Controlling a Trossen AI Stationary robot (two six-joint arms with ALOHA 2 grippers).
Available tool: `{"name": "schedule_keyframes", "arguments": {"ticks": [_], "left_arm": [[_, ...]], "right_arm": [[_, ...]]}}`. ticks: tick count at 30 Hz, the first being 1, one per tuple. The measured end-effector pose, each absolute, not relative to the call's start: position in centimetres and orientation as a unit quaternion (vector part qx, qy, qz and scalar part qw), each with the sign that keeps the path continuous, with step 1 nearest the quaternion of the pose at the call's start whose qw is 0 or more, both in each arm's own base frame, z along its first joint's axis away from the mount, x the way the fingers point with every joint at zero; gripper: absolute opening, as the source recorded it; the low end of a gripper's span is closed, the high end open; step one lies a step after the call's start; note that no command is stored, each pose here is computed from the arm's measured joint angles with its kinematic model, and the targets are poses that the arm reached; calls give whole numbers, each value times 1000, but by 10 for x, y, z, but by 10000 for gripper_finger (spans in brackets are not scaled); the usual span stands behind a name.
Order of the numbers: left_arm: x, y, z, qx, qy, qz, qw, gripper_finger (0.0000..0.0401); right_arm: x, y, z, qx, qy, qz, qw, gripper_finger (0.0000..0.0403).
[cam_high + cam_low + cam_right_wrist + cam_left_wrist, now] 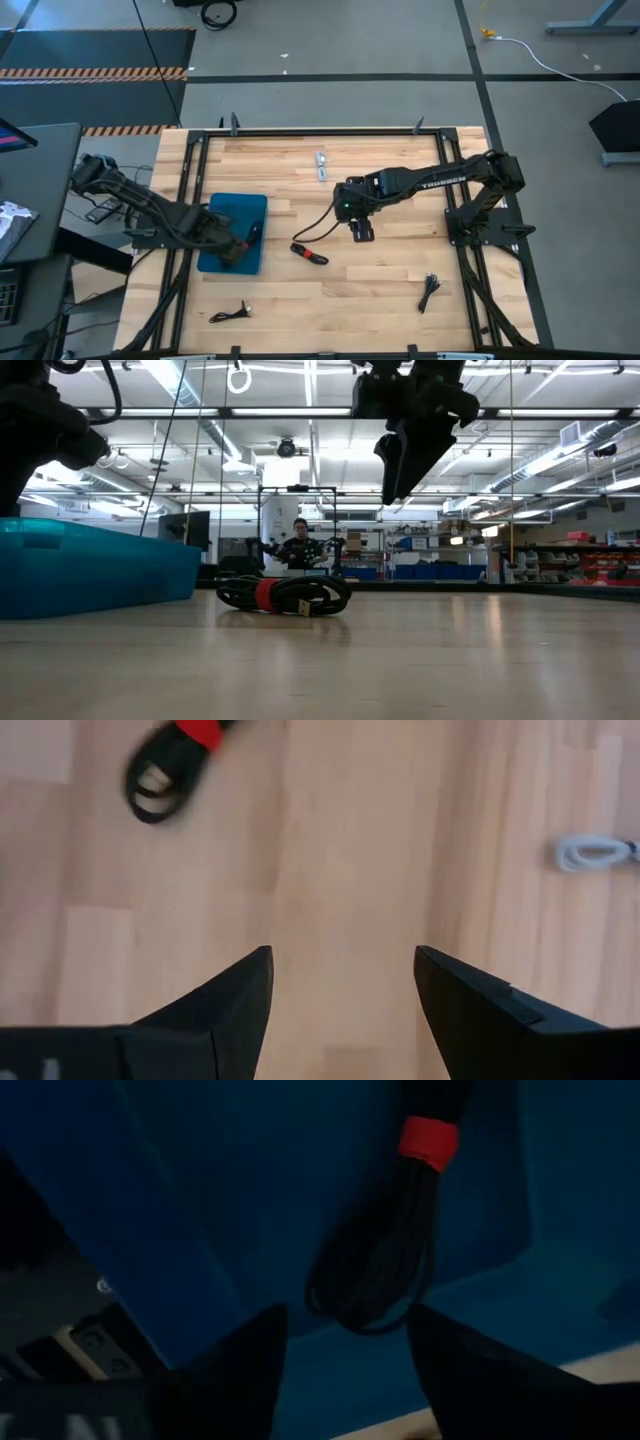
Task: Pick and place USB-C Cables
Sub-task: Put the middle black charger cable into the blue bin
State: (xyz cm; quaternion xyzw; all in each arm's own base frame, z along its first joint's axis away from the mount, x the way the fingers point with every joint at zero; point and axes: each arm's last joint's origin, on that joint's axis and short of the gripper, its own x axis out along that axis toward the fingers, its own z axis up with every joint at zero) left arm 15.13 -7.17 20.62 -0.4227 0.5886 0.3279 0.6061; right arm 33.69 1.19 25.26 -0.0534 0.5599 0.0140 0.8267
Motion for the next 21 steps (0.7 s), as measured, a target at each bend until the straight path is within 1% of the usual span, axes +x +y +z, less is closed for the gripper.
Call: {"name": "schedule_keyframes", "arguments": {"ticks": [2,5,8,10,12,15,17,19,21], "left_arm": [[151,-70,208,-406,597,305,620,234],[151,-66,211,-379,601,278,646,239],[155,-62,222,-329,584,248,699,232],[160,-61,233,-285,566,228,739,226],[167,-60,249,-237,536,209,783,220],[175,-59,276,-165,472,206,841,213],[181,-59,292,-123,428,206,871,211],[188,-61,304,-83,388,186,899,211],[193,-62,312,-43,360,167,917,211]], "right_arm": [[339,17,254,-37,547,32,836,248],[343,27,256,-31,525,49,849,248],[348,41,254,-66,508,55,857,248],[350,52,249,-94,508,64,854,248],[357,64,243,-102,493,77,861,248],[366,82,228,-96,487,87,864,248],[370,92,215,-88,491,89,862,248],[374,100,204,-85,498,89,859,248],[376,106,194,-91,503,80,856,248]]}}
